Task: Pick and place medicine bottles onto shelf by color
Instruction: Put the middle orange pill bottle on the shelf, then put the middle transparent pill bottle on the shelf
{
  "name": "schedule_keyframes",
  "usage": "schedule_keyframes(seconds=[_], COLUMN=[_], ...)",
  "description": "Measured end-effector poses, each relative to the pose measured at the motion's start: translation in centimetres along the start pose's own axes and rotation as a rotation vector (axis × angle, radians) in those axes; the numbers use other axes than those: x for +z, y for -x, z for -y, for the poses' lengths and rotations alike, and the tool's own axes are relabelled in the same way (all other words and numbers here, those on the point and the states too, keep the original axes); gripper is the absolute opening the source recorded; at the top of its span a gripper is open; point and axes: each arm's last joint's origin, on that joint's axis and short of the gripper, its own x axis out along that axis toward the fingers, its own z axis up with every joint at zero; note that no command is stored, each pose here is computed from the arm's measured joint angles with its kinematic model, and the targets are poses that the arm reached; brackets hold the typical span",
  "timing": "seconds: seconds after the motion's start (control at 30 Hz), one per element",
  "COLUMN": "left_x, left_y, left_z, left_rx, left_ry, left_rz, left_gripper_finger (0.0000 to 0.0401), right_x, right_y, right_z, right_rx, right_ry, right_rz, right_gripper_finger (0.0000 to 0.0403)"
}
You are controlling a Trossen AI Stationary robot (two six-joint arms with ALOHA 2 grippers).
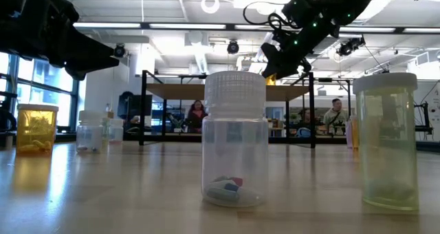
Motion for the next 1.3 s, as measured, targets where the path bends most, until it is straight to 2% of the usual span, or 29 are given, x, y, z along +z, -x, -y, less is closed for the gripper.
schedule_keyframes(seconds=[0.13, 0.43, 0.6, 1.1, 1.3], left_x=[0.0, 0.0, 0.0, 0.0, 0.0], left_y=[0.0, 0.0, 0.0, 0.0, 0.0], left_z=[0.0, 0.0, 0.0, 0.0, 0.0], left_rx=[0.000, 0.000, 0.000, 0.000, 0.000], left_ry=[0.000, 0.000, 0.000, 0.000, 0.001], left_rz=[0.000, 0.000, 0.000, 0.000, 0.000], left_gripper_finger=[0.0202, 0.0202, 0.0202, 0.0202, 0.0202], right_x=[0.0, -0.3, -0.1, 2.0, 2.7], right_y=[0.0, -0.1, 0.0, 3.7, 6.5], right_z=[0.0, 0.0, 0.0, 0.4, -0.5], right_rx=[0.001, -0.002, -0.001, 0.027, 0.078], right_ry=[0.022, 0.028, 0.025, -0.001, 0.063], right_rz=[0.002, -0.015, -0.008, 0.116, 0.168], right_gripper_finger=[0.0186, 0.0251, 0.0271, 0.0275, 0.0275])
